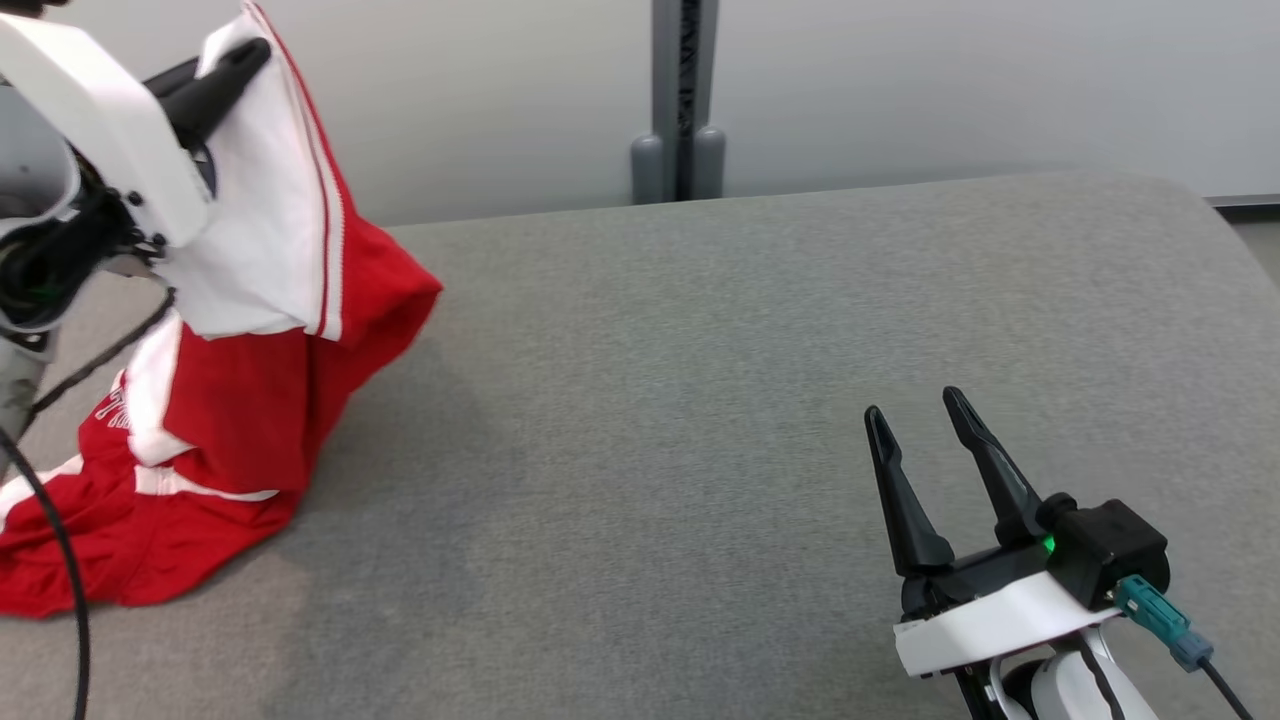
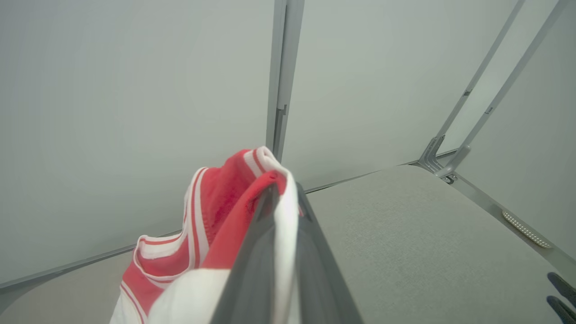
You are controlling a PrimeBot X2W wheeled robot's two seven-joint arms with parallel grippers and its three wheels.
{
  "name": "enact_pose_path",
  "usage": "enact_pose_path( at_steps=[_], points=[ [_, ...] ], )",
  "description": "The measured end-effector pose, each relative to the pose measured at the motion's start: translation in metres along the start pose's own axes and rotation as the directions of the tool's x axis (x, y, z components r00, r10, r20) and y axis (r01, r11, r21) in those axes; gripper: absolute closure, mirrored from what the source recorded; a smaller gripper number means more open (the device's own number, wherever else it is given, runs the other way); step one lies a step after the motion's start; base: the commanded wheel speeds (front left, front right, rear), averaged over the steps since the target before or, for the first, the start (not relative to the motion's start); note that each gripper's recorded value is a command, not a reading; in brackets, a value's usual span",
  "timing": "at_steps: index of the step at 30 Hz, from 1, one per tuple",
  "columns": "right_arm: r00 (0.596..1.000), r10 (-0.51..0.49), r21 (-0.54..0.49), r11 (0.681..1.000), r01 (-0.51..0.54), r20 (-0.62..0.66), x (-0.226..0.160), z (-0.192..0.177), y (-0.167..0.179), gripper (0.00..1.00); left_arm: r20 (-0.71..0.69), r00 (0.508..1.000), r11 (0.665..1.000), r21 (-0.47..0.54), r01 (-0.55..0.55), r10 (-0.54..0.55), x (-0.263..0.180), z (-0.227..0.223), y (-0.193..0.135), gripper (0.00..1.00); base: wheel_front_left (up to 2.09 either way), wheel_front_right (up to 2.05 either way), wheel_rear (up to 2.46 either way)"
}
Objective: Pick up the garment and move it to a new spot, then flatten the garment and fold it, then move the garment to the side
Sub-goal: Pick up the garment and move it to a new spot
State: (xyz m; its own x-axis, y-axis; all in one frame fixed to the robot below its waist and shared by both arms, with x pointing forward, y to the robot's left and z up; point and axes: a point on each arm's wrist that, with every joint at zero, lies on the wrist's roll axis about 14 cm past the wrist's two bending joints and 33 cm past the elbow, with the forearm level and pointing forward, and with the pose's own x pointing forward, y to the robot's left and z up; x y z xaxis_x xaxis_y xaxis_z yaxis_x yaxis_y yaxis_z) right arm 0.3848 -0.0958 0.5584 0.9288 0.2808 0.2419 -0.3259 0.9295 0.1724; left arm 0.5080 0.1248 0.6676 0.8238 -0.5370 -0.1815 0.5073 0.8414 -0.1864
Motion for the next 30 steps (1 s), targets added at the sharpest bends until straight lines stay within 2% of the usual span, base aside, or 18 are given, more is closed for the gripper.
enact_pose_path(
  at_steps=[5, 9, 14, 17, 20, 23, 24, 28, 30],
  points=[
    [0.998, -0.055, -0.011, 0.998, 0.055, 0.020, -0.014, 0.010, -0.014, 0.00, 0.028, 0.992, 0.991, 0.056, 0.124, -0.125, 0.019, 0.011, -0.052, 1.00, 0.00, 0.00, 0.00],
    [0.994, -0.097, -0.016, 0.995, 0.098, 0.041, -0.024, 0.019, -0.026, 0.00, 0.080, 0.967, 0.967, 0.092, 0.236, -0.243, 0.036, 0.026, -0.101, 1.00, 0.00, 0.00, 0.00],
    [0.986, -0.161, -0.017, 0.987, 0.162, 0.044, -0.036, 0.021, -0.044, 0.00, 0.192, 0.891, 0.910, 0.046, 0.411, -0.412, 0.050, 0.050, -0.165, 1.00, 0.00, 0.00, 0.00],
    [0.980, -0.195, -0.017, 0.981, 0.196, 0.032, -0.041, 0.018, -0.054, 0.00, 0.290, 0.839, 0.878, 0.010, 0.478, -0.460, 0.054, 0.072, -0.181, 1.00, 0.00, 0.00, 0.00],
    [0.975, -0.220, -0.021, 0.975, 0.221, 0.028, -0.043, 0.017, -0.062, 0.00, 0.288, 0.839, 0.870, -0.039, 0.492, -0.461, 0.065, 0.065, -0.177, 1.00, 0.00, 0.00, 0.00],
    [0.970, -0.241, -0.025, 0.970, 0.242, 0.021, -0.046, 0.015, -0.069, 0.00, 0.254, 0.880, 0.886, -0.133, 0.444, -0.402, 0.080, 0.034, -0.150, 1.00, 0.00, 0.00, 0.00],
    [0.970, -0.241, -0.025, 0.970, 0.242, 0.021, -0.046, 0.015, -0.069, 0.00, 0.254, 0.880, 0.886, -0.133, 0.444, -0.402, 0.080, 0.034, -0.150, 1.00, 0.00, 0.00, 0.00],
    [0.968, -0.252, -0.029, 0.967, 0.253, 0.018, -0.046, 0.013, -0.073, 0.00, 0.160, 0.958, 0.918, -0.283, 0.277, -0.239, 0.090, -0.034, -0.089, 1.00, 0.00, 0.00, 0.00],
    [0.969, -0.246, -0.034, 0.969, 0.247, 0.013, -0.044, 0.012, -0.072, 0.00, 0.126, 0.985, 0.908, -0.389, 0.157, -0.117, 0.087, -0.069, -0.052, 1.00, 0.00, 0.00, 0.00]
  ],
)
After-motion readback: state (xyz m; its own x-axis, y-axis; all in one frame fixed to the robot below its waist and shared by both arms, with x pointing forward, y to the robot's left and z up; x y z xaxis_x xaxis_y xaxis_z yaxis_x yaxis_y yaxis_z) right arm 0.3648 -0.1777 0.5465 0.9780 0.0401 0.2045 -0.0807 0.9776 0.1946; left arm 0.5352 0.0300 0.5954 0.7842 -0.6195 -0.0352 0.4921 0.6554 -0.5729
